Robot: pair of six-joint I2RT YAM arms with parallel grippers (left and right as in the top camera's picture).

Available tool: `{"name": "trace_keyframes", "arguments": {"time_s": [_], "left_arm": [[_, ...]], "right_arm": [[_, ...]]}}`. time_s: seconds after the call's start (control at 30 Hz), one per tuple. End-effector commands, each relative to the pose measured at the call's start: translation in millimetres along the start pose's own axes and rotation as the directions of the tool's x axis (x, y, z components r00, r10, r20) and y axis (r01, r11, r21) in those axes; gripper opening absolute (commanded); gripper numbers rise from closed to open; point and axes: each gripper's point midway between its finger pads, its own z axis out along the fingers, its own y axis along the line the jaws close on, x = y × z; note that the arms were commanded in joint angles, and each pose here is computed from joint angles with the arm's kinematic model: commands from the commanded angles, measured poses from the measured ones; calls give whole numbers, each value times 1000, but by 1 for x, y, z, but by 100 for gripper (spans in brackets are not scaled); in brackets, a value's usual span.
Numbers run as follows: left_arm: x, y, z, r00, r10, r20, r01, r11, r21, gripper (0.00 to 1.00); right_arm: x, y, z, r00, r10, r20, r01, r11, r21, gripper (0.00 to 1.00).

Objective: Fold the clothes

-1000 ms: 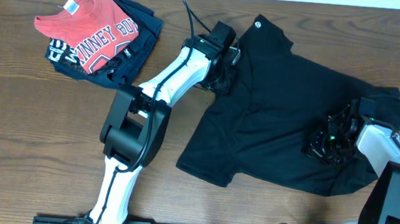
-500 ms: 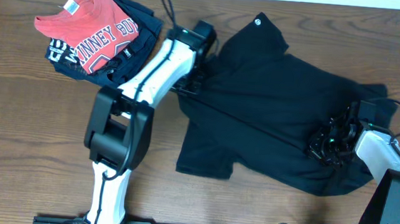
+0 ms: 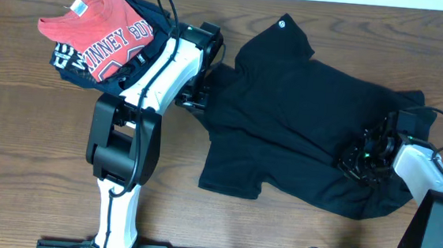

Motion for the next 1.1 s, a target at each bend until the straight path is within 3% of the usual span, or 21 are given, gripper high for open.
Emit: {"name": "trace_keyframes", "arguments": {"time_s": [0.0,0.1,0.23,0.33,0.5,0.73,0.83,0.93,1.07], "left_arm": [[18,-29,-10,997,10,-72,4,983,181,60],[38,-45,-12,987,40,-153,2,965,262,56],[67,-52,8,966,79,-244,-19,971,239,52],[86,-65,27,950,98,-298,-13,962,274,39],[105,-70,37,940,119,-320,-15,951,310,40],[131,-53,-9,964,112,-243,-29,946,323,41],[137,-49,-27,989,53,-137,-2,937,350,48],[141,-46,-24,997,-60,-49,74,925,373,69],[154,-50,7,986,-163,-35,163,893,420,76]], "right_arm": [[10,-20,8,996,-75,-48,77,996,36,40],[2,-4,-14,996,-85,9,85,995,-58,41],[-9,6,-55,987,-93,131,107,989,-103,43],[-14,10,-82,969,-92,227,120,986,-111,46],[-14,16,-115,931,-97,352,147,982,-119,53],[-12,19,-128,913,-96,397,157,980,-123,58],[-9,18,-127,919,-88,385,146,981,-126,59],[-8,18,-126,921,-86,380,144,982,-126,59],[-8,18,-126,921,-87,380,144,982,-126,60]]}}
